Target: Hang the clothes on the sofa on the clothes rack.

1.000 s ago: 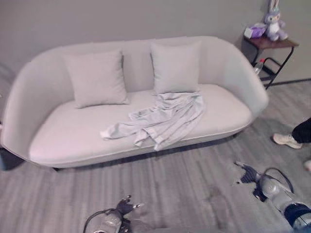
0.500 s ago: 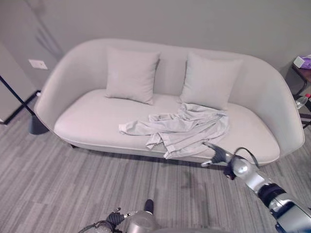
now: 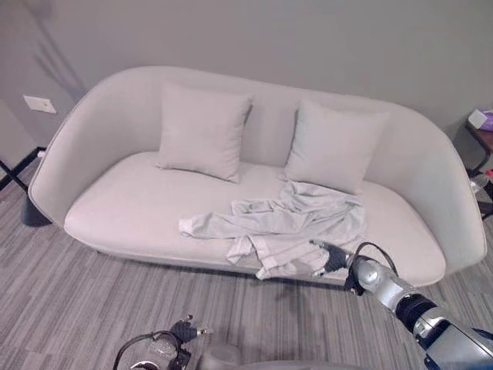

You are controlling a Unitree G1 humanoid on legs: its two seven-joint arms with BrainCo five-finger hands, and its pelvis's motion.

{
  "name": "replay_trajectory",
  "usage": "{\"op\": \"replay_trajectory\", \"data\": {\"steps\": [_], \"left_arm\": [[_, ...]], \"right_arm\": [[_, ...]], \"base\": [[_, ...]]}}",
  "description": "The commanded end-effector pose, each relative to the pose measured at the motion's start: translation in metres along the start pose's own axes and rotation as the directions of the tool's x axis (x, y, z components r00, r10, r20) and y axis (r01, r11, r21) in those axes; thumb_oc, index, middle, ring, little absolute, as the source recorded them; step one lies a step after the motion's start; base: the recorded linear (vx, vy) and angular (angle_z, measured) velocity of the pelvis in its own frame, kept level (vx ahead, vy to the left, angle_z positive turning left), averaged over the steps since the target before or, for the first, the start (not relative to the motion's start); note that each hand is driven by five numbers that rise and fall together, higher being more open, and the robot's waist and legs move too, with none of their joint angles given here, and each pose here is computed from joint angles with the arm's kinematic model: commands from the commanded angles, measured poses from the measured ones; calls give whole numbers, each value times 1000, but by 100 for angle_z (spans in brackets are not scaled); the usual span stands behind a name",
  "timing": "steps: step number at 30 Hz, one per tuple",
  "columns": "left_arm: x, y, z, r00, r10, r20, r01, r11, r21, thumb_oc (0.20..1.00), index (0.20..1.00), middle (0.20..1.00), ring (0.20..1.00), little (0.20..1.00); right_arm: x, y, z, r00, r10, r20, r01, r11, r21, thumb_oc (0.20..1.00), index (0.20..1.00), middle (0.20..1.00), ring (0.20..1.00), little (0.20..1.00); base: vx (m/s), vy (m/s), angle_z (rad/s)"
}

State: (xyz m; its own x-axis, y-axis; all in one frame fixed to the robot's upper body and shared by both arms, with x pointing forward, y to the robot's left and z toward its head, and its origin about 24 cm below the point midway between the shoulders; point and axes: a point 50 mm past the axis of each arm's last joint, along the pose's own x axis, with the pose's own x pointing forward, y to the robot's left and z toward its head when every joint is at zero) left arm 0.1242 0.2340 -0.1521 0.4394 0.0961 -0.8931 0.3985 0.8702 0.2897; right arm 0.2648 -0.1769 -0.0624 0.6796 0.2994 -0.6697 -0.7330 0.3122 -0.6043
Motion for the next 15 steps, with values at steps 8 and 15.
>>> {"op": "replay_trajectory", "data": {"steps": [8,15], "left_arm": [[4,14,29,995,46,85,-46,999,0,1000,1000,1000,1000,1000],[4,9,28,996,37,76,-35,999,-33,1000,1000,1000,1000,1000]], "right_arm": [[-9,-43,-24,991,-81,-108,65,987,-145,1000,1000,1000,1000,1000],[-16,-7,-64,957,-4,-288,-6,999,-34,1000,1000,1000,1000,1000]], "base": [[195,67,75],[136,-45,141]]}}
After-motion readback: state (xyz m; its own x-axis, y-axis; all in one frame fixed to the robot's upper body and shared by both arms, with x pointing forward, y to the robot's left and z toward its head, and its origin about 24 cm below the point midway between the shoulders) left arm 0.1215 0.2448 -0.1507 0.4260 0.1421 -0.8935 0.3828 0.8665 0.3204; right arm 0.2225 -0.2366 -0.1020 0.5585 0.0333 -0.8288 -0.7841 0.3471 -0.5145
